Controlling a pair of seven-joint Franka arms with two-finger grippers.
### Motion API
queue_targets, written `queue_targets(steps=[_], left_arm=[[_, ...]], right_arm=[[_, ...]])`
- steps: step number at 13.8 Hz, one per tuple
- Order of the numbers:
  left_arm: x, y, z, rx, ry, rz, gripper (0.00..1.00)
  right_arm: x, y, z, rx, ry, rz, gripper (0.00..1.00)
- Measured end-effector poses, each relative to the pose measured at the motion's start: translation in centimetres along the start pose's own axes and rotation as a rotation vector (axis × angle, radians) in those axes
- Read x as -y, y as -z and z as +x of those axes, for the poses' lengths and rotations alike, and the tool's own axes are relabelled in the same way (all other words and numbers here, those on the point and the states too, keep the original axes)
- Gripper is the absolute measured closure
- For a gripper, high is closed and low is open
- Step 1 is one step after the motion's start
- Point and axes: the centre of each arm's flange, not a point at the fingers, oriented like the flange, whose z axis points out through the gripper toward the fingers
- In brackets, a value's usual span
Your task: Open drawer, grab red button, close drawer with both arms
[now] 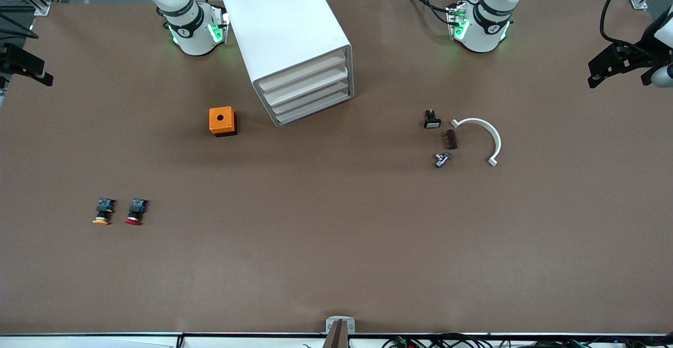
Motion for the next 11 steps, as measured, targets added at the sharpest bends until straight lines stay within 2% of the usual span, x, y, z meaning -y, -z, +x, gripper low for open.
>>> queue_targets(steps=[4, 7, 11], left_arm=[[-0.3, -0.4, 0.0, 0.01, -0.002, -0.02, 0.0], [-0.8, -0.8, -0.1, 0.02, 0.008, -0.063, 0.0], [-2.3, -1.3, -0.6, 0.031, -0.004, -0.061, 0.0]], right_arm=[[0.3, 0.5, -0.7, -0.023, 0.007, -0.001, 0.0], [0.4, 0.4, -0.6, -0.029, 0.011, -0.002, 0.0], [0.5, 0.1, -0.5, -0.031, 0.014, -0.006, 0.0]])
